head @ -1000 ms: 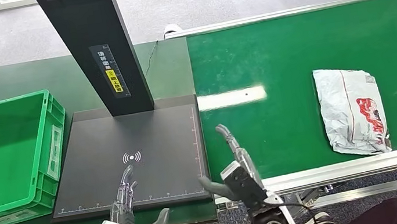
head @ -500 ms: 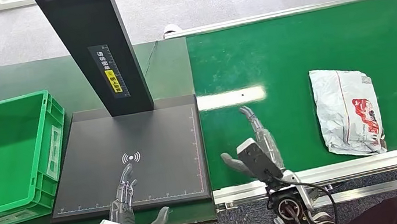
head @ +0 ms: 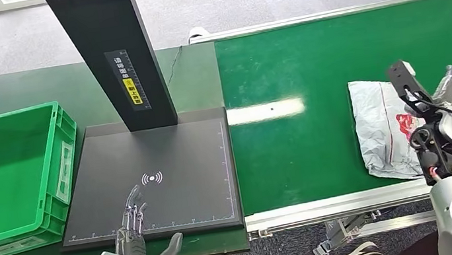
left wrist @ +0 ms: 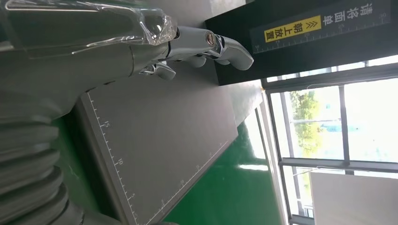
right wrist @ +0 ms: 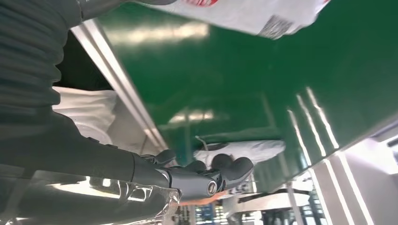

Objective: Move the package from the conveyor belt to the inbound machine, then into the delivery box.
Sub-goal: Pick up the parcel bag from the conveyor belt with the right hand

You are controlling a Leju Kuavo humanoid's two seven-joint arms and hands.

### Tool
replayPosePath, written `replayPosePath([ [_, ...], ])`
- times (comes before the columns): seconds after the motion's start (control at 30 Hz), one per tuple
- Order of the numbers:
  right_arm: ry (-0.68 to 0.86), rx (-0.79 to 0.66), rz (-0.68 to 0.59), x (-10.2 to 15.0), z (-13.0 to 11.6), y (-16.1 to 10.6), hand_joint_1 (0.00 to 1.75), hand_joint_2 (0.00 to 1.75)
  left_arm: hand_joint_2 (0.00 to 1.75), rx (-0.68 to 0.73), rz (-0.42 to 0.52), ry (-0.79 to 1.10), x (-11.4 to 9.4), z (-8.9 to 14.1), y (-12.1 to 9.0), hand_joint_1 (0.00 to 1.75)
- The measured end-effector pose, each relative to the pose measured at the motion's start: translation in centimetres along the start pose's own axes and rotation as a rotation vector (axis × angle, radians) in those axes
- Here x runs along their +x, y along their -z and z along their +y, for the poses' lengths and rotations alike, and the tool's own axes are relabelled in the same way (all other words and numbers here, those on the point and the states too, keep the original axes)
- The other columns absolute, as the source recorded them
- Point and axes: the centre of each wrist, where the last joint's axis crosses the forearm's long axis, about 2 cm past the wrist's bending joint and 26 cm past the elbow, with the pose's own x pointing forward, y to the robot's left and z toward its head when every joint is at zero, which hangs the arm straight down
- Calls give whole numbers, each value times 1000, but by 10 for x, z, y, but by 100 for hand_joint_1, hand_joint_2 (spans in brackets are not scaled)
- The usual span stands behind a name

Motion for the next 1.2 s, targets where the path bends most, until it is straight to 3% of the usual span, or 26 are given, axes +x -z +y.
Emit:
replayPosePath([
  [0.13, 28, 74, 77, -22, 0, 5, 0, 175, 175, 3, -2, 3, -1, 3, 0, 0],
  [0.27, 71, 215, 63, -45, 13, 3, 0, 175, 175, -2, -5, 1, -3, 5, 0, 0],
  [0.5, 185, 456, -155, -80, 43, -11, 0, 175, 175, -18, -16, -3, -8, 10, 5, 0],
  [0.73, 238, 541, -252, -88, 66, -25, 0, 175, 175, -21, -11, -3, -12, 11, 6, 0],
  [1.13, 37, 703, -120, -85, 97, -47, 0, 175, 175, -28, -1, -6, -17, 12, 14, 0],
  [1.17, 22, 705, -118, -84, 97, -47, 21, 175, 175, -27, 1, -7, -17, 11, 14, 0],
  [1.2, 8, 708, -119, -83, 97, -47, 64, 175, 175, -25, 3, -7, -18, 11, 14, 0],
])
